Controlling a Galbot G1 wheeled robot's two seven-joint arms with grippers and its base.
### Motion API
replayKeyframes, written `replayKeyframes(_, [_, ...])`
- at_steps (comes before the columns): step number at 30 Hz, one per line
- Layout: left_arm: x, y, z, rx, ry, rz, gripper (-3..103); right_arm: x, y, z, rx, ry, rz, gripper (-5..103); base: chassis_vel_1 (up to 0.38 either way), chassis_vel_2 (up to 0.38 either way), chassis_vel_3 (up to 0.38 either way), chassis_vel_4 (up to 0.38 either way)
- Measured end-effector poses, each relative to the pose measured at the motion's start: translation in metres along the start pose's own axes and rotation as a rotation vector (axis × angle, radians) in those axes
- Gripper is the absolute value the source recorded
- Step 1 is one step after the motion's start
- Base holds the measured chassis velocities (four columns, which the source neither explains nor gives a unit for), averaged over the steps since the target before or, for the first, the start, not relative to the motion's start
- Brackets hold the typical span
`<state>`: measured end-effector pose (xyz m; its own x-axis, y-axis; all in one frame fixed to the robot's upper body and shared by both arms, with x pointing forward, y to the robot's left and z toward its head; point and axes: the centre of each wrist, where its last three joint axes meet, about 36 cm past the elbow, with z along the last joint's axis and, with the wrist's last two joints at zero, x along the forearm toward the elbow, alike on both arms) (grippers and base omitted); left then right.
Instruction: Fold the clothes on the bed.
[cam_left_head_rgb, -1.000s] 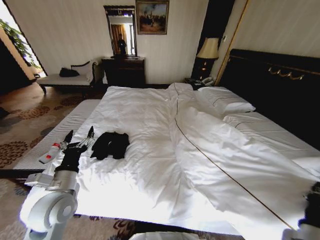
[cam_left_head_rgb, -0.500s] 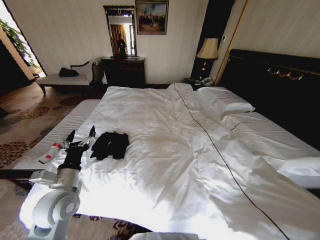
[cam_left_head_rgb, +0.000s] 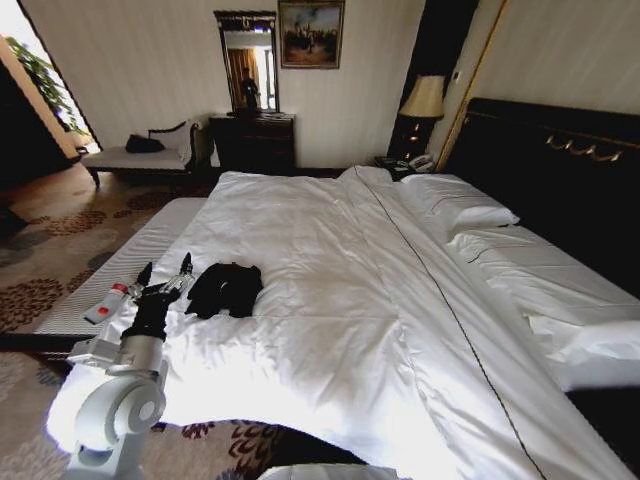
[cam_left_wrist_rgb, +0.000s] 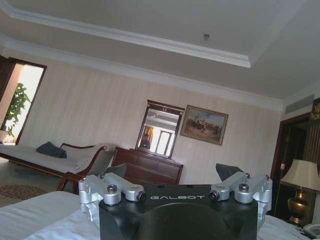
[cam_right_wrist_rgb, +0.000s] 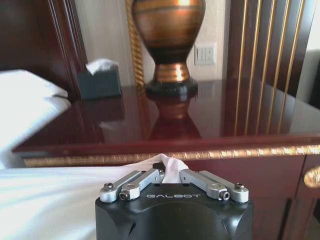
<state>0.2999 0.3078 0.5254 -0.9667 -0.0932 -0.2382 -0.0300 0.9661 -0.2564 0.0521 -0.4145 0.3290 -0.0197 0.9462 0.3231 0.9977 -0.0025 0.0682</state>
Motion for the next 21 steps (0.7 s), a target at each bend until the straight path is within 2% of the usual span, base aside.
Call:
replayKeyframes(5, [0.0,0.001,0.001,-0.004,0.002,-0.003,100,0.016,0.004,0.021,0.008,0.056,-0.012,1,0.0,0.0,0.0,0.0])
replayKeyframes(10, [0.001,0.003,0.001,-0.012,0.004,-0.008,100,0.029,0.0,0.05,0.071,0.093,-0.022,1,0.0,0.0,0.0,0.0])
replayKeyframes(13, [0.002,0.005,0.0,-0.019,0.002,-0.011,100,0.018,-0.008,0.075,0.135,0.096,-0.004,1,0.0,0.0,0.0,0.0])
replayKeyframes(17, [0.003,0.004,-0.001,-0.019,0.0,-0.01,100,0.005,-0.012,0.091,0.169,0.096,0.011,1,0.0,0.0,0.0,0.0])
replayKeyframes(21, [0.004,0.003,-0.001,-0.023,0.0,-0.009,100,-0.002,-0.008,0.098,0.176,0.081,0.009,-2,0.0,0.0,0.0,0.0])
